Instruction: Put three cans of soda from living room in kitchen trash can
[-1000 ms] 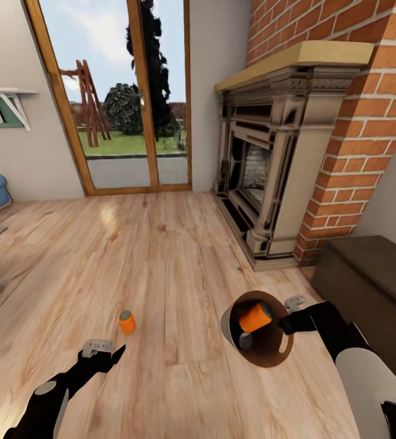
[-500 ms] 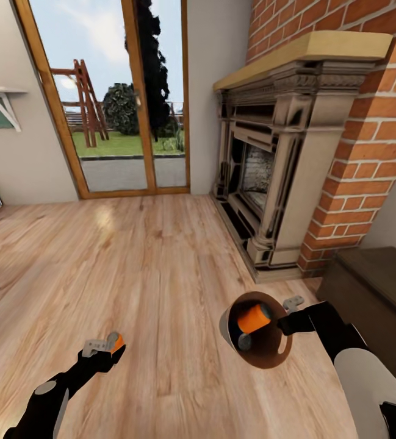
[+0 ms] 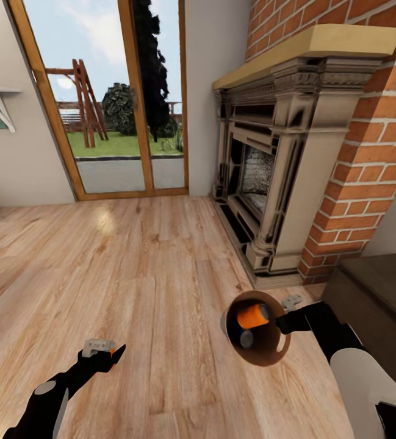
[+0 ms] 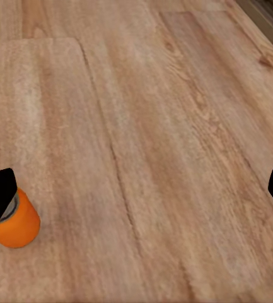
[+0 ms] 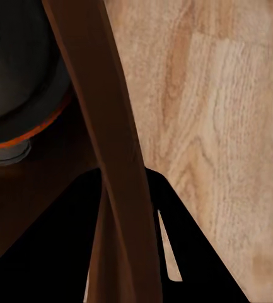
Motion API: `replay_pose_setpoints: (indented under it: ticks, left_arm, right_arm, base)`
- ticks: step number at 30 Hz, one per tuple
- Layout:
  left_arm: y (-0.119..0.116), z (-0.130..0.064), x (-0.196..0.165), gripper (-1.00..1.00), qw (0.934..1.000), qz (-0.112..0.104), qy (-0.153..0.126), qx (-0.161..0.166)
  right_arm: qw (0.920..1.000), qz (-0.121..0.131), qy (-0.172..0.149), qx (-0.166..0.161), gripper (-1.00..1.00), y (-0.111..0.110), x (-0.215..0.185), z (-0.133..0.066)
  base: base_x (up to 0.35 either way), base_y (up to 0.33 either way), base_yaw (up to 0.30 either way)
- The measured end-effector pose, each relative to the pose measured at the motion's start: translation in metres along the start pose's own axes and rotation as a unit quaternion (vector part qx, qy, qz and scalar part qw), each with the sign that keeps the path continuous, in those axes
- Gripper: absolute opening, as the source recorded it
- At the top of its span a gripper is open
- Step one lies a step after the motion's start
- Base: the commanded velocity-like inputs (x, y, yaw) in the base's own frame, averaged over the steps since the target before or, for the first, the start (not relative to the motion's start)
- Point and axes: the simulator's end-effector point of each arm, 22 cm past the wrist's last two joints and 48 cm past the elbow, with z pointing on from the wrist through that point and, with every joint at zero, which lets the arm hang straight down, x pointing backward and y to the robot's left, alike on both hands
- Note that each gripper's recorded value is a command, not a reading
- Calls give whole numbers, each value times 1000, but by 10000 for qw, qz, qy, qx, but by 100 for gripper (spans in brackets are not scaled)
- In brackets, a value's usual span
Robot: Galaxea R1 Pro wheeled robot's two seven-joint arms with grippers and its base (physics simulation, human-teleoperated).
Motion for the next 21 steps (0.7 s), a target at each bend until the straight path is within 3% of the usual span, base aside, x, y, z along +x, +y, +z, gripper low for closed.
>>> replay_pose_setpoints:
  ticks: [5, 13, 21]
  left_arm:
    - [0, 0, 0, 100, 10000, 1, -2, -5]
    - [0, 0, 1, 100, 10000, -10, 23, -10]
    - [-8, 3, 33, 100, 9991, -218, 362, 95]
  right_arm:
    - [10000, 4, 1, 42, -100, 1, -1, 1]
    - [9999, 19, -21, 133, -100, 0, -3, 2]
    - [9999, 21, -6, 136, -100, 1, -2, 3]
  base:
    - [91, -1, 175]
    - [283, 0, 221]
    - [322, 0, 62]
